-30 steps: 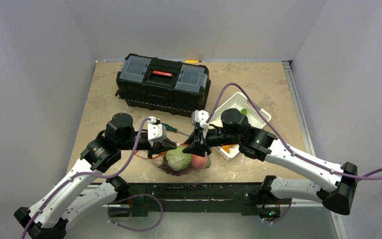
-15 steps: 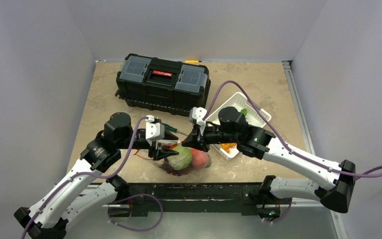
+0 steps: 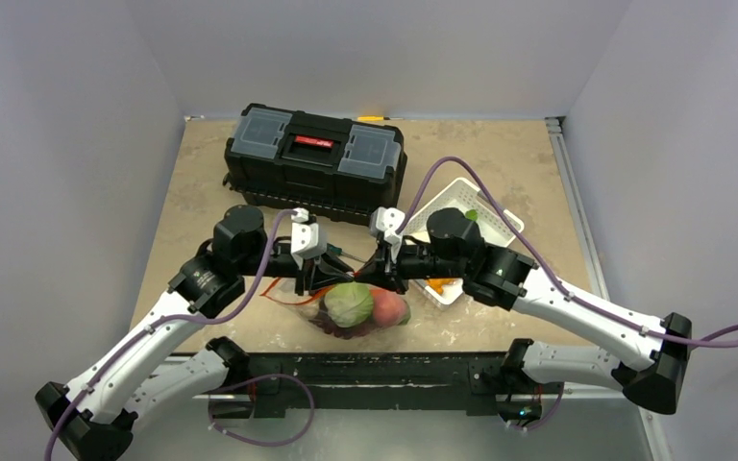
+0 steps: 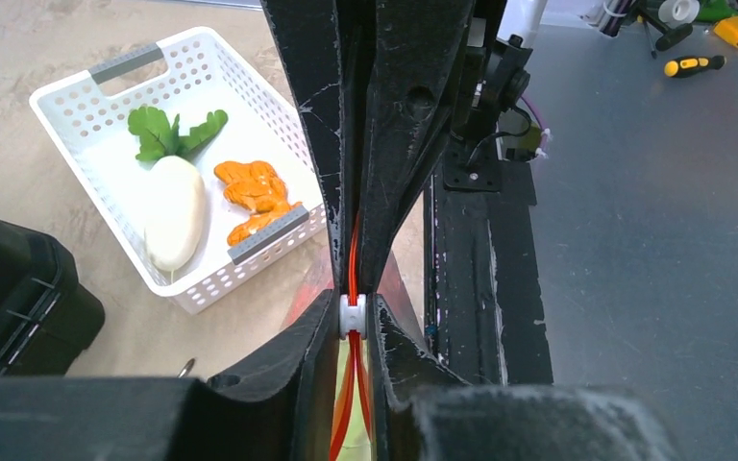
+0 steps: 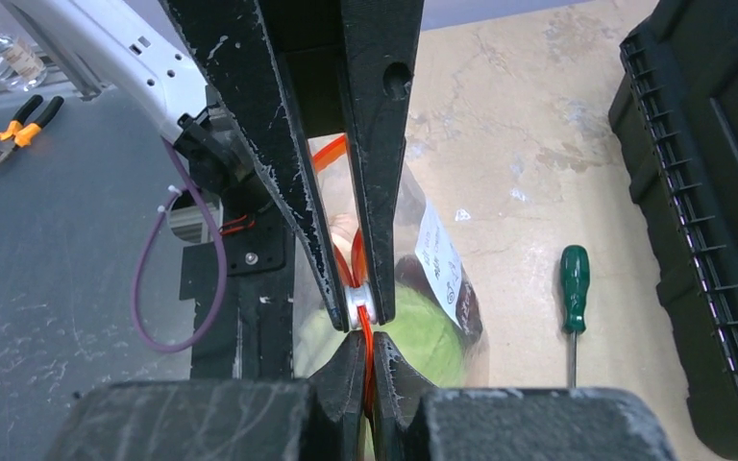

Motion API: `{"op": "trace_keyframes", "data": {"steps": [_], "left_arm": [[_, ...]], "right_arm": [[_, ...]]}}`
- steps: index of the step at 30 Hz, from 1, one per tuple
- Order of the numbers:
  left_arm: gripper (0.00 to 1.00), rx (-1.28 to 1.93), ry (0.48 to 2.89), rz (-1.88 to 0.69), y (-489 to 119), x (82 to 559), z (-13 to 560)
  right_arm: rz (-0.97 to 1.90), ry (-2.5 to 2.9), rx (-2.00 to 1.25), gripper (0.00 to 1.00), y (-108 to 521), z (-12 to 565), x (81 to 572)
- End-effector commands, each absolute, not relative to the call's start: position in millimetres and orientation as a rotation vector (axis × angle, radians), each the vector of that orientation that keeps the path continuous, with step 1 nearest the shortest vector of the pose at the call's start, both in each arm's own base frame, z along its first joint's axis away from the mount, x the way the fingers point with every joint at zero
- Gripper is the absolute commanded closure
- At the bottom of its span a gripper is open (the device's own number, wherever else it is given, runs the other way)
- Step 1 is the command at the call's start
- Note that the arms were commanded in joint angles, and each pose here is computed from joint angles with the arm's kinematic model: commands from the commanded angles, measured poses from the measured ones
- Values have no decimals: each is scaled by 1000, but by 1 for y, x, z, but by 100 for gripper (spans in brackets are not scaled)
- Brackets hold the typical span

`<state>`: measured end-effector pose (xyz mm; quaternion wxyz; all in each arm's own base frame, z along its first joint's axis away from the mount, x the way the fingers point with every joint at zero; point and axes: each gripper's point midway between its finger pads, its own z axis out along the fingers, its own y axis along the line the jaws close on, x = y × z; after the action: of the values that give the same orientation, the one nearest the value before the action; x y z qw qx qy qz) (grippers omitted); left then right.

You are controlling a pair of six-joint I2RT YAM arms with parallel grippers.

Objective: Place the food in the zip-top bag and seal the zipper
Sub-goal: Zip the zipper food storage bag at the center of the board.

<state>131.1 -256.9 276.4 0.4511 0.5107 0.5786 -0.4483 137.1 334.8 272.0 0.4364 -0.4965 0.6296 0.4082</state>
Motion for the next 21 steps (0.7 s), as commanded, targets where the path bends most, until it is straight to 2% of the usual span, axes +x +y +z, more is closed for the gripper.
{"op": "trace_keyframes", "data": {"steps": [1,3,4,12,15,21], "left_arm": [[91,1267,1358,-1119,-258,128,299],[99,1250,1378,-1079,-255,133,298],[100,1235,1401,-1053,-252,136,296],[100,1121,1655,-943,-225,138,281],[100,1015,1837,-888,-204,132,277],[100,876,2080,-945,-187,106,267]], "right_arm": [[1011,1464,-1145,100,337,306,145],[979,1491,-1070,100,336,308,154],[945,1514,-985,100,335,311,163],[680,1650,-463,100,320,299,211],[675,1649,-388,100,312,297,215],[608,1641,-285,100,293,294,225]]}}
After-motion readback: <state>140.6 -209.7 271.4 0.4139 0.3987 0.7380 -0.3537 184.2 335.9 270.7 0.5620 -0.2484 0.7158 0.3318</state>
